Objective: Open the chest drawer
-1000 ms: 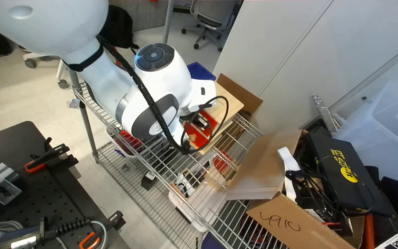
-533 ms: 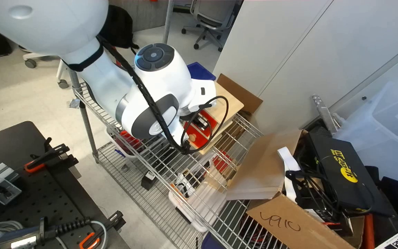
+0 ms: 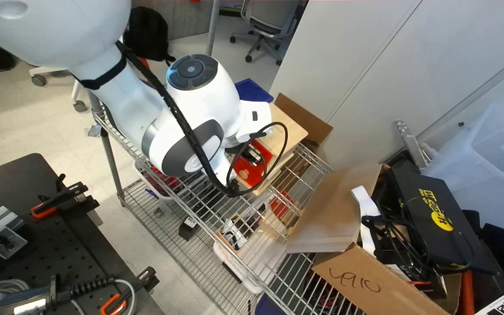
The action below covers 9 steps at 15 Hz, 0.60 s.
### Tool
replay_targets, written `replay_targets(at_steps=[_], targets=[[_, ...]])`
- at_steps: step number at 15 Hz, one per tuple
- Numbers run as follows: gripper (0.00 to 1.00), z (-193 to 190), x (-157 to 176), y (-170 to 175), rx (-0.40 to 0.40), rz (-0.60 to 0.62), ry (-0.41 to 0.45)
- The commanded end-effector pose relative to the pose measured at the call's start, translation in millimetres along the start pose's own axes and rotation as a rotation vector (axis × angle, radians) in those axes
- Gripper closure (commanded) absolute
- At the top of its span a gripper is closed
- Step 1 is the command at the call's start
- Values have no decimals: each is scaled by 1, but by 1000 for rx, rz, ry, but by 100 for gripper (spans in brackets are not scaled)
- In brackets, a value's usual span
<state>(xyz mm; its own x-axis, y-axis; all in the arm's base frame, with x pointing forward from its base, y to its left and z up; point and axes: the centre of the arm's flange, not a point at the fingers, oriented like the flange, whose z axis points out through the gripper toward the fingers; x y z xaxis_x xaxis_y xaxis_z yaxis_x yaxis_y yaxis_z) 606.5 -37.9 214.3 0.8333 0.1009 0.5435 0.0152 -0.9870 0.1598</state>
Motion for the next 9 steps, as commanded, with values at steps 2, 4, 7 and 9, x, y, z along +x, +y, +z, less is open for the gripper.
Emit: replay_targets(at_steps=[2,4,7,9], targets=[[93,-20,-3,-1,10,-13,11],[93,-20,-4,0,9,-12,8],[93,-20,-4,0,7,-7,7],[93,-20,-3,1,7,-6,7]])
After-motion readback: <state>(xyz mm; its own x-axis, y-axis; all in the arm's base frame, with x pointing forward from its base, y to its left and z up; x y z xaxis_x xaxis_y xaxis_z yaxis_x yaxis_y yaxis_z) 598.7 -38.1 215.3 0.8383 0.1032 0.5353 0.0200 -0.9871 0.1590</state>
